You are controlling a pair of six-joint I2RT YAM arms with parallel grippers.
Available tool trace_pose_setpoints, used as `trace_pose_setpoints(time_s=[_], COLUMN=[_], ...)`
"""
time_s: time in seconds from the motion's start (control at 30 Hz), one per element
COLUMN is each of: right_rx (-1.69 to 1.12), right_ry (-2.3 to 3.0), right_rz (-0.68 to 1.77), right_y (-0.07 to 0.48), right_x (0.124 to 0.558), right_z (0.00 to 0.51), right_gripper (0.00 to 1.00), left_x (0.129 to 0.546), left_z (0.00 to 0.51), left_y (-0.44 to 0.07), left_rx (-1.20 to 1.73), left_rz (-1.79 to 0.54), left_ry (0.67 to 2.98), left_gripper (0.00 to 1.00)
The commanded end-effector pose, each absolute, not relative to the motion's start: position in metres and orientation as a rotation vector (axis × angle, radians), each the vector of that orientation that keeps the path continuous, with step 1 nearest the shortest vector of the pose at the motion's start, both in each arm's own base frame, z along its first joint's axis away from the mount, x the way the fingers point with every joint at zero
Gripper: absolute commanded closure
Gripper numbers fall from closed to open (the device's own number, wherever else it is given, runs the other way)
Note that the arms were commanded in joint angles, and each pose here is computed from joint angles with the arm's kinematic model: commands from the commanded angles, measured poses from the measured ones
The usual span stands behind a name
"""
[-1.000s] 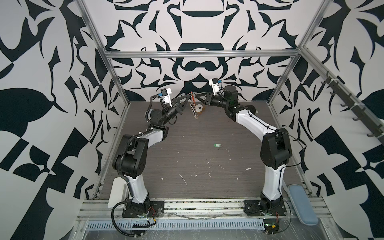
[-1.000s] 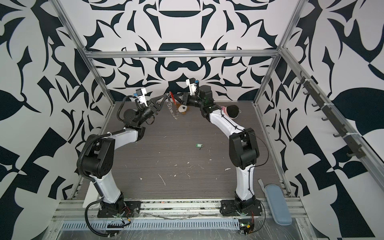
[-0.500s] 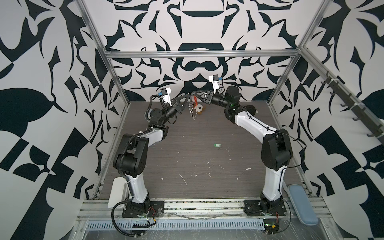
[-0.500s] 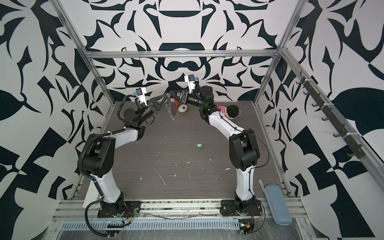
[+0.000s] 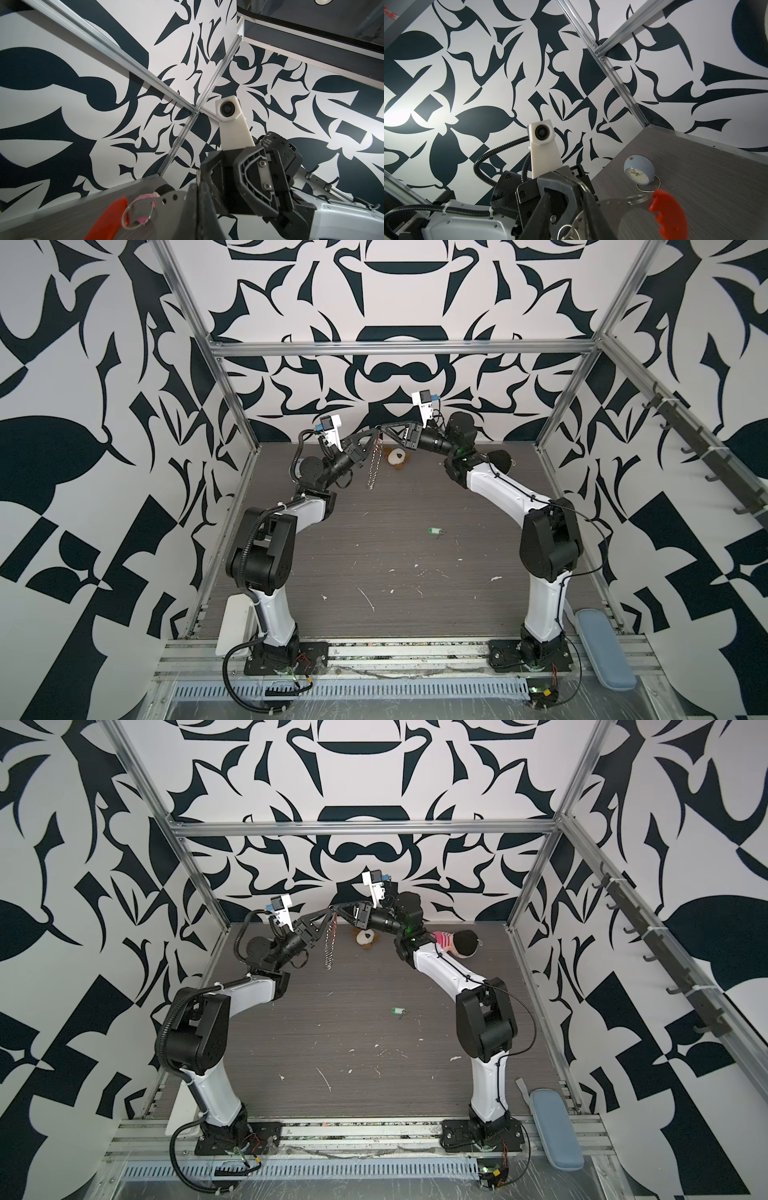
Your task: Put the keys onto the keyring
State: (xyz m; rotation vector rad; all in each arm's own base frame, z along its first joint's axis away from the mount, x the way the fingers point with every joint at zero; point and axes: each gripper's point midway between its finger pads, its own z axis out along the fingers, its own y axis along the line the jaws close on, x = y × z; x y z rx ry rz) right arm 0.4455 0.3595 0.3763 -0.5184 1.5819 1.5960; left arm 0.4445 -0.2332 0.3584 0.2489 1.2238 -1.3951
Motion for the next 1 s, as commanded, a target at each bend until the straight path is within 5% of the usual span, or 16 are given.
trace_pose_setpoints(time_s=[0.0, 0.47, 0.97], right_rx=[-0.579, -0.526, -0.574], right_ry=[1.498, 1.503, 1.512], right_rz=[1.582, 1.534, 1.556], right_y=[0.362, 0.345, 0.363], right_x=[0.438, 0.450, 0.446], right_z=[0.401, 0.402, 0.401], right_gripper=[0.69, 0.61, 0.67], left_x=[0.438, 0.440, 0.440], left_z=[0.388, 0.388, 0.391], left_y=[-0.227, -0.222, -0.222], left_rx=[0.272, 0.258, 0.256], left_rz=[-1.389, -1.390, -1.410], left_ry=[1.119, 1.124, 1.122], left_gripper=[1.00, 1.00, 1.00])
